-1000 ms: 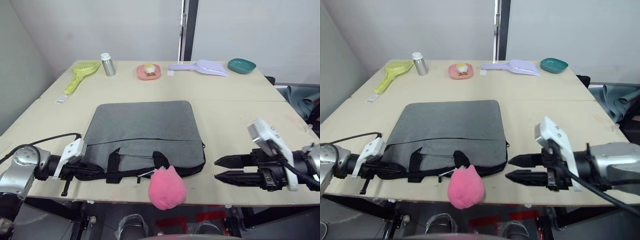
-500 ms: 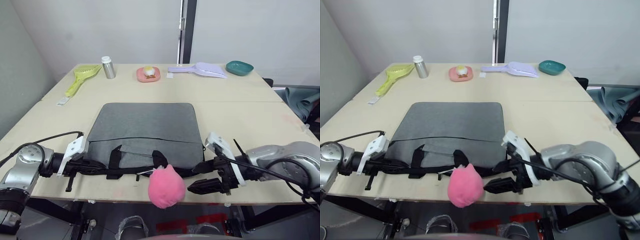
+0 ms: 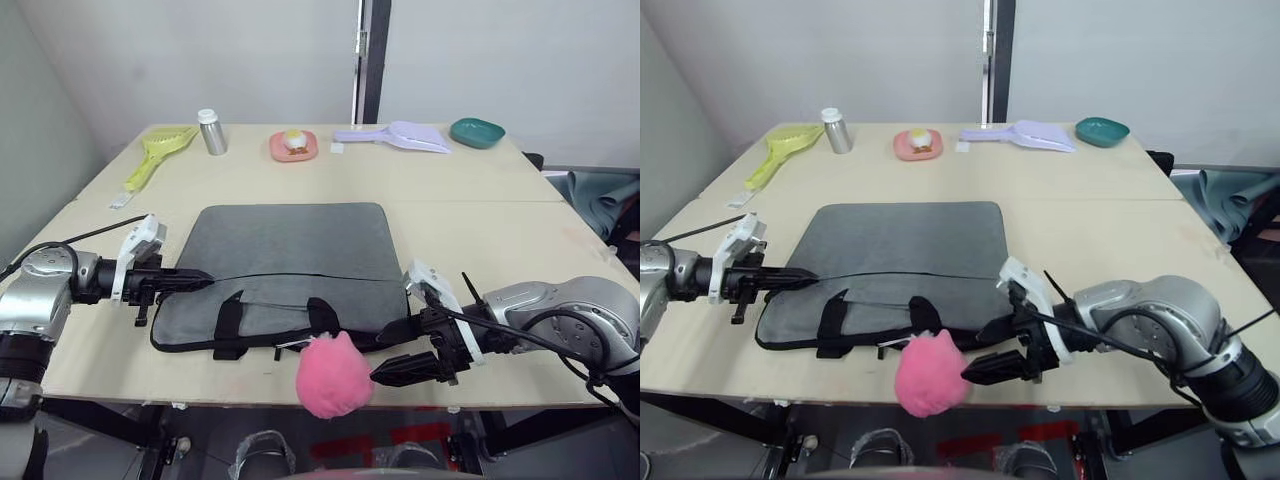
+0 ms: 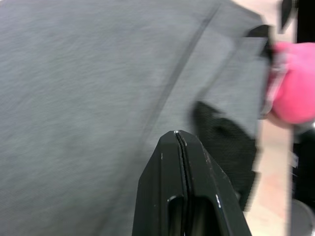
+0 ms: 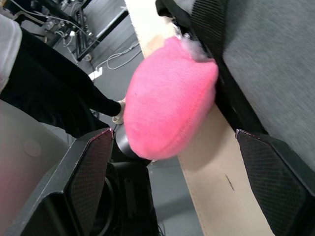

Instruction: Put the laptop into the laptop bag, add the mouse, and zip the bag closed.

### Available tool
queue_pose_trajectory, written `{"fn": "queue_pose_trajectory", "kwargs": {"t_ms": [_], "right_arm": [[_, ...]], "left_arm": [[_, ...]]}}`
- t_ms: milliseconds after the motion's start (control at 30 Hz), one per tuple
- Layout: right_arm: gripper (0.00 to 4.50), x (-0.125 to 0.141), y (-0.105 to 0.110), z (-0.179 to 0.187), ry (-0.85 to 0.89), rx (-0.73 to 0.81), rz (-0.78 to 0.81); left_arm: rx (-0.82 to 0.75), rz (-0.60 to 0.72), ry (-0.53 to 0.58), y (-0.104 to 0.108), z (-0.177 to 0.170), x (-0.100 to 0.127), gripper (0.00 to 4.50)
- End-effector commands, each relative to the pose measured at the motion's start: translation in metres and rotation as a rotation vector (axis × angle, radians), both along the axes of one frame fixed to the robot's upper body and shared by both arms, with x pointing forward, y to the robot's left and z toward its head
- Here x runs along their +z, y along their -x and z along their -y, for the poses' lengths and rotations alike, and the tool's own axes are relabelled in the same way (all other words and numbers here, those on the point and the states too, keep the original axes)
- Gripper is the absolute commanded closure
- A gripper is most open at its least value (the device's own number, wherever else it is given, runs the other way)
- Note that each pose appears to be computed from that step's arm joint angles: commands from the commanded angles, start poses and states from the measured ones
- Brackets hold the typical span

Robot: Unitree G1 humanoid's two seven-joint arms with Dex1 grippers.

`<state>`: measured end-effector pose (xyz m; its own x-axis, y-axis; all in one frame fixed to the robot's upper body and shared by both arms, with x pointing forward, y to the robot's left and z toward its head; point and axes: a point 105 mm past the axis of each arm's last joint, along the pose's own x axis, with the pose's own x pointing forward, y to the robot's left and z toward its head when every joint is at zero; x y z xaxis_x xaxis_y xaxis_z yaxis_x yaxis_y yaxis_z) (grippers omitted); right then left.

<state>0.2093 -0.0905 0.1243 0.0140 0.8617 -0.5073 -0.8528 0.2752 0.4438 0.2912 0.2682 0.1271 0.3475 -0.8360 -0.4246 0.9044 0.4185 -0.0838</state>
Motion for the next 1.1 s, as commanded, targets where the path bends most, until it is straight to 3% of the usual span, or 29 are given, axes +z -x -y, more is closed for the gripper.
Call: {"fn": "queue_pose_trajectory", "kwargs": {"t_ms": [33,200,300,533,767,933,1100], "right_arm": [[0.29,0.008,0.004,-0.002,-0.003,0.031,0.039],[0.29,0.008,0.004,-0.003,0.000,0.026,0.041],[0.29,0.005,0.004,-0.005,0.006,0.025,0.034],[0.29,-0.006,0.009,-0.016,0.022,0.035,-0.013],[0.29,-0.028,-0.004,-0.027,0.093,-0.020,-0.042],[0.29,-0.026,-0.012,-0.041,0.069,-0.003,-0.037],[1.76,-0.031,-0.010,-0.043,0.063,-0.009,-0.087]], "left_arm": [[-0.016,-0.059,-0.012,0.002,0.002,-0.023,4.50],[-0.077,-0.150,-0.005,0.016,0.016,-0.052,4.50],[-0.042,-0.151,-0.020,0.011,0.014,-0.063,4.50],[0.040,-0.168,-0.037,0.000,0.001,-0.075,4.50],[0.007,-0.187,-0.019,0.003,0.007,-0.080,4.50],[-0.002,-0.190,-0.013,0.004,0.010,-0.080,4.50],[-0.004,-0.186,-0.013,0.005,0.012,-0.082,4.50]]}}
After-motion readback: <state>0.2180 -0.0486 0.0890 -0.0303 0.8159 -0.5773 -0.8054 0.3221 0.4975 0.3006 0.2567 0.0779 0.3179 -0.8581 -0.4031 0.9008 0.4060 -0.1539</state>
